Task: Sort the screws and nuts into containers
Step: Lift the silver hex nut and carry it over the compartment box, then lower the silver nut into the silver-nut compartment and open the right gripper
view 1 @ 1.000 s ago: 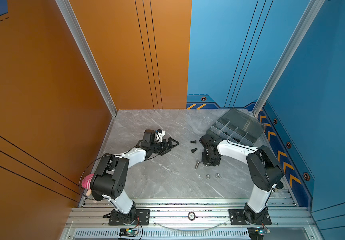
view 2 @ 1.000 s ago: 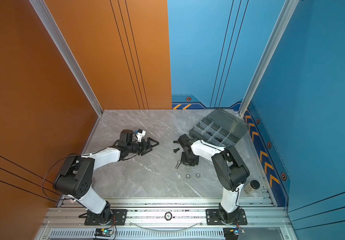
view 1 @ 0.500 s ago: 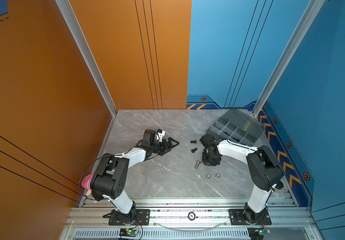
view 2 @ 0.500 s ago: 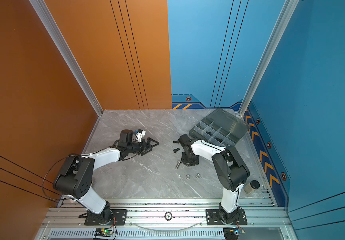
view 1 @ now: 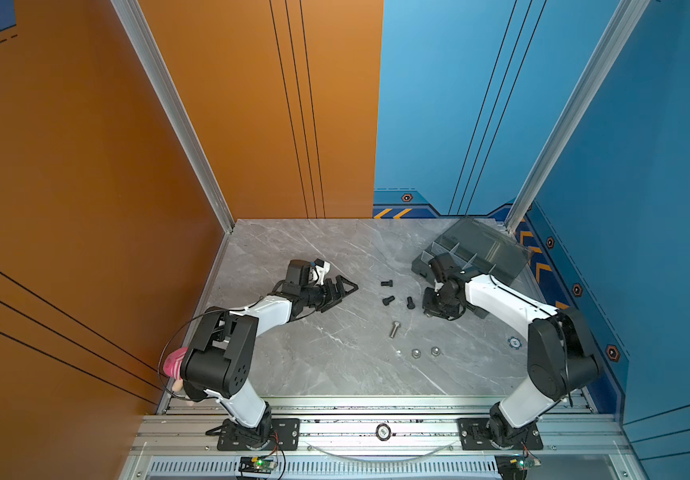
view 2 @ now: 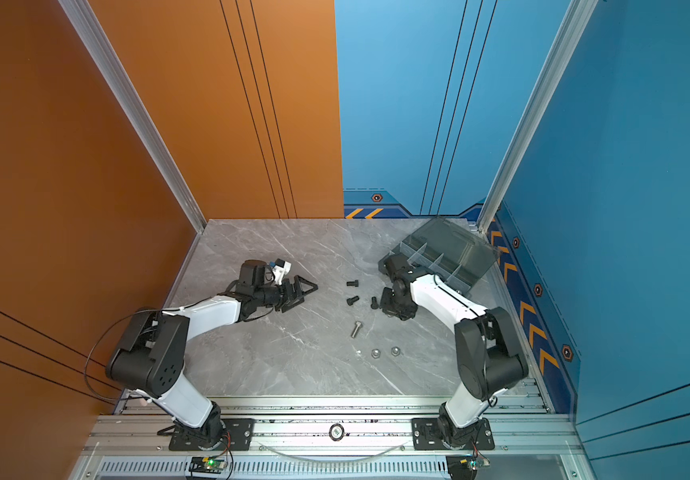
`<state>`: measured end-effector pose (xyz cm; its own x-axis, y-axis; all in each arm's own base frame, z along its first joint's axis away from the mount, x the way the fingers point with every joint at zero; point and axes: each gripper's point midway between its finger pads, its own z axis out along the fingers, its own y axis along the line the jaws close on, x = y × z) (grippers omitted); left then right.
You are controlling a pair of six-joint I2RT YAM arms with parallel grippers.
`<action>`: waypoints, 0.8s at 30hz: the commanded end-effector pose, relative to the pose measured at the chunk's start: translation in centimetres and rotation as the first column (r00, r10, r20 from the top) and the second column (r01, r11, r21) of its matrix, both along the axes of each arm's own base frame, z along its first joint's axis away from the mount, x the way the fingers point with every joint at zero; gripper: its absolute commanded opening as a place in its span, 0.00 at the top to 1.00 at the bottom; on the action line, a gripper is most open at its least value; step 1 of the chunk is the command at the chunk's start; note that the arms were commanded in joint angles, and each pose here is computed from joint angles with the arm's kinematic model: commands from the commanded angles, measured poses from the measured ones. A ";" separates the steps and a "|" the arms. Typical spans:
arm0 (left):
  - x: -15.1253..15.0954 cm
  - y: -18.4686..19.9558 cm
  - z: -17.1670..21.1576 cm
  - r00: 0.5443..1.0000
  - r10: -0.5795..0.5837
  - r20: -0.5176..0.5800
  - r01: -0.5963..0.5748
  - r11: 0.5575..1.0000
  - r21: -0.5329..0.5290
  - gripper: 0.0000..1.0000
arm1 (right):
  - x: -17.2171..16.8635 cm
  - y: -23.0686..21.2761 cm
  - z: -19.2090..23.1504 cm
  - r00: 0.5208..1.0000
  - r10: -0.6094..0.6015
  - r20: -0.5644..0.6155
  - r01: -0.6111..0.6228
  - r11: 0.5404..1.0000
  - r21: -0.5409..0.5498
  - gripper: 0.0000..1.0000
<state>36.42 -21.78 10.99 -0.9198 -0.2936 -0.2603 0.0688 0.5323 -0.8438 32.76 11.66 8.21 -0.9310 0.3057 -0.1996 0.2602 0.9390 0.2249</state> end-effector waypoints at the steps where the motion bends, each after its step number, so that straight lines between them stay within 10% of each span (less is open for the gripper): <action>1: -0.1 0.3 0.5 1.000 -0.004 0.020 0.004 1.000 -0.005 0.02 | 1.0 -3.8 1.8 0.998 -0.053 0.034 0.053 0.999 -0.008 1.00; 12: -0.2 0.2 0.6 1.000 -0.001 0.022 0.001 1.000 -0.002 0.02 | 5.5 -18.2 4.6 0.927 -0.360 0.108 0.367 0.929 -0.047 1.00; 24: -0.2 0.2 0.7 1.000 0.005 0.025 -0.005 1.000 0.000 0.02 | 8.4 -22.2 1.1 0.899 -0.435 0.052 0.436 0.899 -0.029 1.00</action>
<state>36.41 -21.77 11.15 -0.9186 -0.2941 -0.2638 0.0722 0.5316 -0.8439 40.39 -10.26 8.86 -0.6911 0.6783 -0.2495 0.6489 0.7343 0.1993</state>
